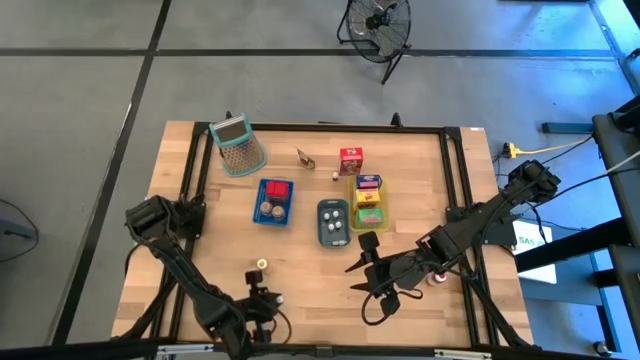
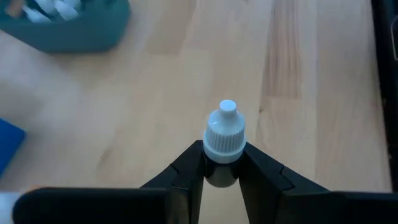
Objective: Pick & Place Kitchen Items
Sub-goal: Put the small green food coloring into the green bin
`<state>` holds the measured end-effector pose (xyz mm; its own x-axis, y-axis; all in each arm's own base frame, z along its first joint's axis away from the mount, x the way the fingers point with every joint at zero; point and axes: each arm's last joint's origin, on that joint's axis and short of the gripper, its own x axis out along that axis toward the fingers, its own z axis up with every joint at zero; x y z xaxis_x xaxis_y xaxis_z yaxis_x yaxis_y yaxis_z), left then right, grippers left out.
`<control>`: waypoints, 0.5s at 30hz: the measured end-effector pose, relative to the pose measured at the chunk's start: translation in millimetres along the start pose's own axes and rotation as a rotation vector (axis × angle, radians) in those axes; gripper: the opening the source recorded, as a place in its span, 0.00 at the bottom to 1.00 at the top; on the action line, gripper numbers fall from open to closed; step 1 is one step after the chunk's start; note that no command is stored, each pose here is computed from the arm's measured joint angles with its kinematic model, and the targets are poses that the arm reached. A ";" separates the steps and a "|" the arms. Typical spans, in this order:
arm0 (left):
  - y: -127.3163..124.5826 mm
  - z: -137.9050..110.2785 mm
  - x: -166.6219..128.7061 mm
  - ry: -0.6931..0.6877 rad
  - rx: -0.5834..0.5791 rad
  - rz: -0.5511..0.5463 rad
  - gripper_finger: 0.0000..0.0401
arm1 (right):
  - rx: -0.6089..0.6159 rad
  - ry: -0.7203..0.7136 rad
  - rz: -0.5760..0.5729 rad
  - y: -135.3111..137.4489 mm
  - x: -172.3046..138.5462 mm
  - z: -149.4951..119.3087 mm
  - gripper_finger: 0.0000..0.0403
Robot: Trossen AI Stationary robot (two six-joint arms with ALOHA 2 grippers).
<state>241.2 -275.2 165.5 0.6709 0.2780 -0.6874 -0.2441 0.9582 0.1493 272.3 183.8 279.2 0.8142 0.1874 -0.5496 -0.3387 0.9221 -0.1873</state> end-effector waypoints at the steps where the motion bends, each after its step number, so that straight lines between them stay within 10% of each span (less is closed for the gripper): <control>1: 0.4 3.3 -2.1 -0.006 0.017 0.016 0.20 | -0.006 0.000 0.000 0.0 0.0 0.0 0.46; 15: -2.5 43.7 1.6 -0.178 0.121 0.062 0.20 | -0.056 -0.187 -0.019 -3.2 -1.0 18.9 0.46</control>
<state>273.5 -274.2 195.1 0.7730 0.3343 -0.5392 -0.2106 0.9369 0.2789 281.5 187.0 295.7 0.8925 0.2346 -0.3852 -0.3439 0.9066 -0.2446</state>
